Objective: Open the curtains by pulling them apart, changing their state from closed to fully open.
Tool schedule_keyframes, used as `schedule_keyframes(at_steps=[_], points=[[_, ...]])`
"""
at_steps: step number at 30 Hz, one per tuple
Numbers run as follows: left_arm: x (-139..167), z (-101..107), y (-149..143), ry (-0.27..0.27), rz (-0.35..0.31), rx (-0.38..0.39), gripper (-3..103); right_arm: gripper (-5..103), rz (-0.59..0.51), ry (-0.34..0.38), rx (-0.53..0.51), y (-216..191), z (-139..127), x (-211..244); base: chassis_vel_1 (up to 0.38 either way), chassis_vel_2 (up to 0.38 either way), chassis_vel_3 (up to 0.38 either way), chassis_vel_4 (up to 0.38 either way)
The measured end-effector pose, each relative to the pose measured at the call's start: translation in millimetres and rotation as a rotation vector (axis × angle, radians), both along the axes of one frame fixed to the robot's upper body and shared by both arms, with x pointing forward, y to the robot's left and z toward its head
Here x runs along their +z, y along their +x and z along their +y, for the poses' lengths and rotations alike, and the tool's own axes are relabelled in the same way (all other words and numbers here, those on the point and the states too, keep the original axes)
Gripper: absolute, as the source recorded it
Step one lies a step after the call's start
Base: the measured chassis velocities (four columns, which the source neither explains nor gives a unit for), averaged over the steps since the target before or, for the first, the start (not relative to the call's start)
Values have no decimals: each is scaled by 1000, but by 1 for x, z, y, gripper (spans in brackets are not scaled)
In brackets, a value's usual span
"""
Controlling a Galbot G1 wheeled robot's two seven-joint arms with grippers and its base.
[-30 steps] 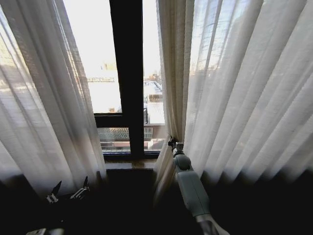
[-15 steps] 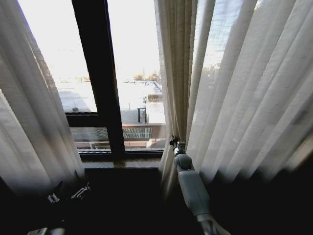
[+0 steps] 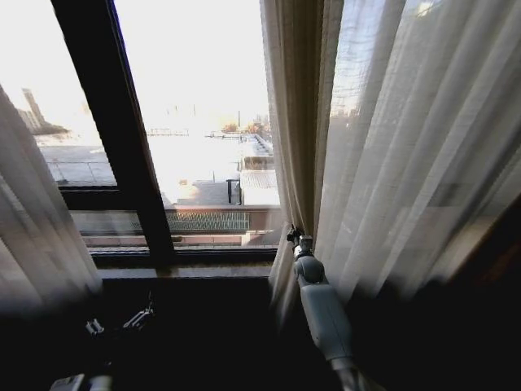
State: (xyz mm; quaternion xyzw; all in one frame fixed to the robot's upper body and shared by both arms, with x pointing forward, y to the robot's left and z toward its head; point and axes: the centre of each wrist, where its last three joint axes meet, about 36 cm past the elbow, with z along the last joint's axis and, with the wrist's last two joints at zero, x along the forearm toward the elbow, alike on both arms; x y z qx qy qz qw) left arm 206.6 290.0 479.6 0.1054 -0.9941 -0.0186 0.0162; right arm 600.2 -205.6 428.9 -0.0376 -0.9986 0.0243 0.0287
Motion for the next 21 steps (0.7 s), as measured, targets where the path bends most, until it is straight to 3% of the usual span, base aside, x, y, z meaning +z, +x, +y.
schedule_keyframes(at_steps=[21], points=[[-3, 3, 3, 3, -1, -5, 100, 0, 0, -5, -9, -3, -4, 0, -333, -373, 333, 375]])
